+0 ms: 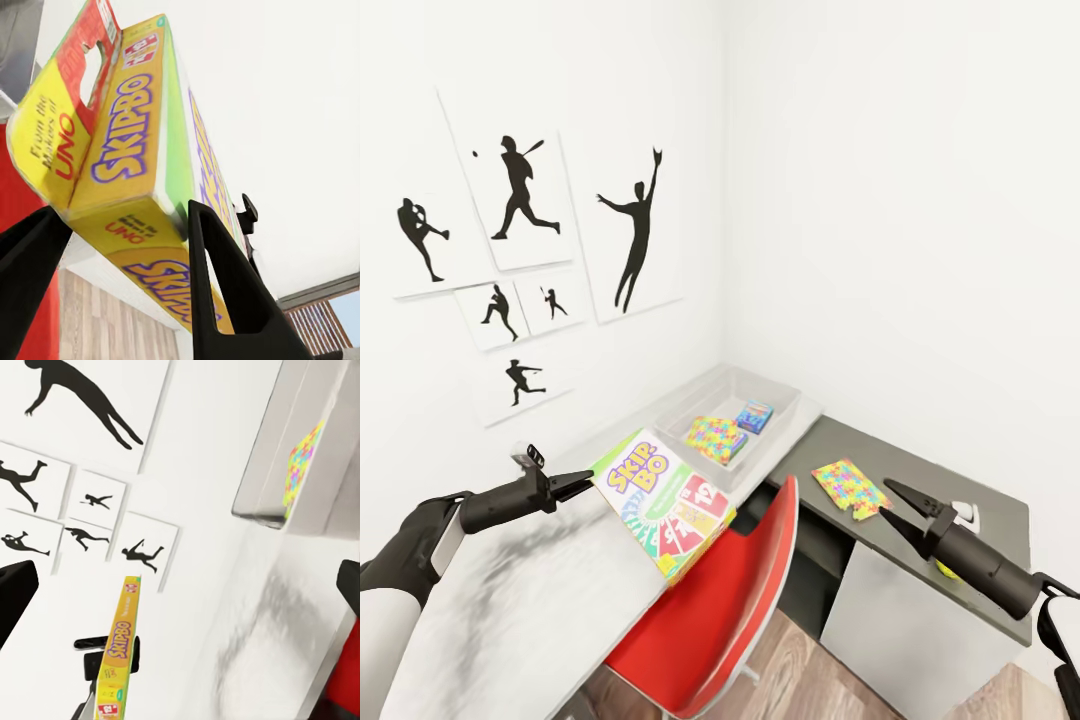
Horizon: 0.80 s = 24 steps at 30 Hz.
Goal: Put all the toys in the child's room - the three board games (two on the bed and one on the table), the two jigsaw puzzles on the table, and the tennis ball on the table - inside the toy box on the table in the child's room.
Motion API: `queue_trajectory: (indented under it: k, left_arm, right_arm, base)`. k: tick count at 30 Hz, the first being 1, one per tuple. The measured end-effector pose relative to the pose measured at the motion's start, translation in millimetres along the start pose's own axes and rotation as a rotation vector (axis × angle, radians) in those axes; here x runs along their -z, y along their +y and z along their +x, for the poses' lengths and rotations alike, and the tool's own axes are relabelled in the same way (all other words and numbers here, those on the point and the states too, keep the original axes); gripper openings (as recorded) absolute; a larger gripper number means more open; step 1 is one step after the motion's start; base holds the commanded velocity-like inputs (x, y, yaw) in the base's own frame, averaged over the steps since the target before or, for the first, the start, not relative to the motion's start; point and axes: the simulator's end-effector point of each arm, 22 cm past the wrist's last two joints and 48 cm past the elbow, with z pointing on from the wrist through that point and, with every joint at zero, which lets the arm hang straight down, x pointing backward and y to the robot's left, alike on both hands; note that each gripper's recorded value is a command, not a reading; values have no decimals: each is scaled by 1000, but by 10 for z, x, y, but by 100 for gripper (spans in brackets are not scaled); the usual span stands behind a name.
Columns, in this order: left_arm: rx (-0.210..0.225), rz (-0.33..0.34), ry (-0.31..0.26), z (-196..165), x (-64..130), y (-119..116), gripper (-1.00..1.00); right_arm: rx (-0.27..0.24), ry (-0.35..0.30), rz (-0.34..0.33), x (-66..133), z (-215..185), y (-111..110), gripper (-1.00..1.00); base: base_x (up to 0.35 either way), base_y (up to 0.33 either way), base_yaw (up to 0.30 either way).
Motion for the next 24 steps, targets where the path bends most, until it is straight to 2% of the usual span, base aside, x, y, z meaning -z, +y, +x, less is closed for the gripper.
queue_trajectory:
  k: [7,24]
  left_arm:
    - [0,3,-2,-5,-3,-5,-100]
    - [0,5,-1,-1,-15,-6,-100]
  right_arm:
    - [-1,2,0,-5,5,-4,100]
    - [-1,2,1,-6,6,-7,100]
  base:
    - [105,-259,272]
    - [-16,-281,288]
